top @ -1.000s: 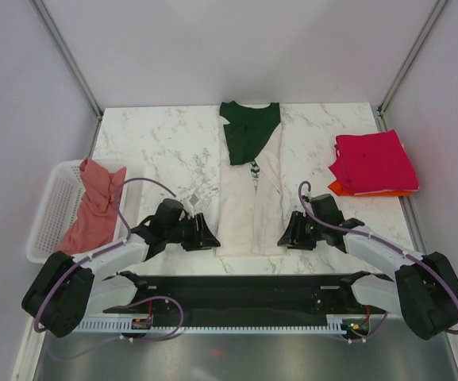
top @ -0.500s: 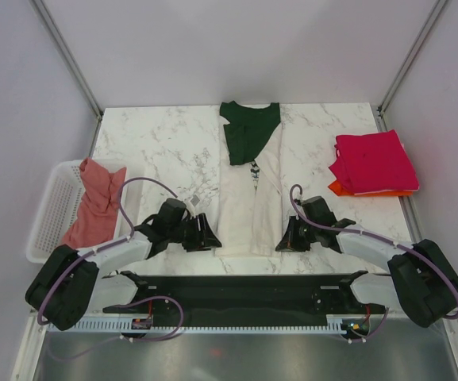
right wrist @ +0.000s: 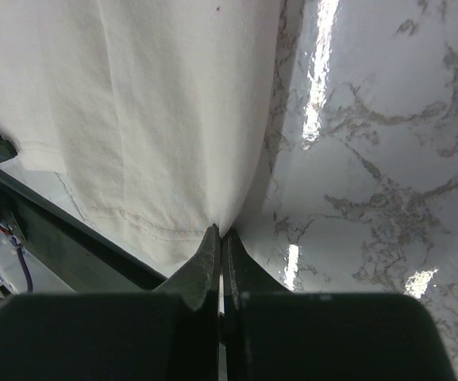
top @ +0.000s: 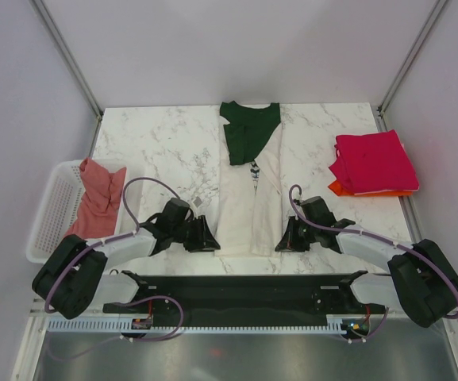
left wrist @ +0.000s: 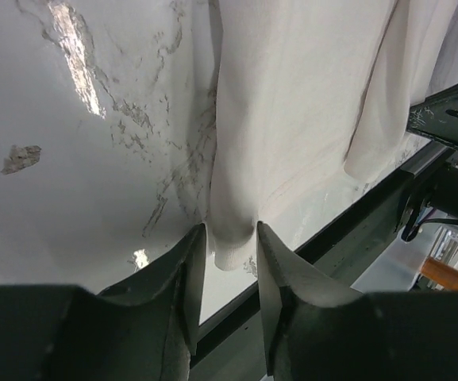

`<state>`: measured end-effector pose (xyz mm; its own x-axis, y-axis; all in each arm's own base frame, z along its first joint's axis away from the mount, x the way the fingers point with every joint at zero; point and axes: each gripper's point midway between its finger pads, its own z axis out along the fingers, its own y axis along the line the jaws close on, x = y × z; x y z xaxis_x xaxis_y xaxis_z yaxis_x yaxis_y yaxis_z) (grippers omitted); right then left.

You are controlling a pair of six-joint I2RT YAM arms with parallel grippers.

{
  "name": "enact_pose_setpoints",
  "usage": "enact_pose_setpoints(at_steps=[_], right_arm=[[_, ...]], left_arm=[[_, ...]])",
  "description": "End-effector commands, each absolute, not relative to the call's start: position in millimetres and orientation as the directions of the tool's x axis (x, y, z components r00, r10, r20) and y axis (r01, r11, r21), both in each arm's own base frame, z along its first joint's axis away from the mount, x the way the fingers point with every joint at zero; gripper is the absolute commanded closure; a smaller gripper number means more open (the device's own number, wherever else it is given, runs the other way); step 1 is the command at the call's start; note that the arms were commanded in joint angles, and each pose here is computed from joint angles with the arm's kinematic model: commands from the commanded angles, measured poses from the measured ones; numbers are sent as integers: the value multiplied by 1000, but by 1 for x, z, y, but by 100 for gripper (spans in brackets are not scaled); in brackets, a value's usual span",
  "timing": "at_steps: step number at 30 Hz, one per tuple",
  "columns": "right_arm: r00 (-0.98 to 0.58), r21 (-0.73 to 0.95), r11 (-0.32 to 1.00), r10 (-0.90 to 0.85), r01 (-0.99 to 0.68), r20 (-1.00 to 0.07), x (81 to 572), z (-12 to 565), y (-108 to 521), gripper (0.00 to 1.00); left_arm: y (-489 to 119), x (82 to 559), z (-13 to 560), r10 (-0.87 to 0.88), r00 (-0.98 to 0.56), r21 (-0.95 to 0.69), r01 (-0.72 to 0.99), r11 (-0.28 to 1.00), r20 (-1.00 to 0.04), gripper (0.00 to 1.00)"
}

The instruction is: Fold and stack the t-shirts

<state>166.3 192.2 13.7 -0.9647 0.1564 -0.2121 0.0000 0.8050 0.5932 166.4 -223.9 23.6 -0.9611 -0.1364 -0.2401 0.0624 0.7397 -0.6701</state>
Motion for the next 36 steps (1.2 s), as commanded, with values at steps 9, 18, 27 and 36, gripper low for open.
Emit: enact_pose_setpoints(at_steps=[9,18,27,36], right_arm=[[-967,583,812,121,-34,-226,164,20,194,100],[-916,528,845,145,-81,-373,198,74,188,100],[-841,526,847,225,-81,-491,307,133,186,100],[-826,569,822,309,-17,-471,422,138,176,100]], left_arm=[[-241,177,27,-110,-964,-697,93,711,-242,98],[-260,193,86,-132,-962,-798,118,591,-240,98],[-260,285,129,-231,-938,-824,89,559,-259,98],[-248,400,150,-360,-896,-840,26,542,-261,98]])
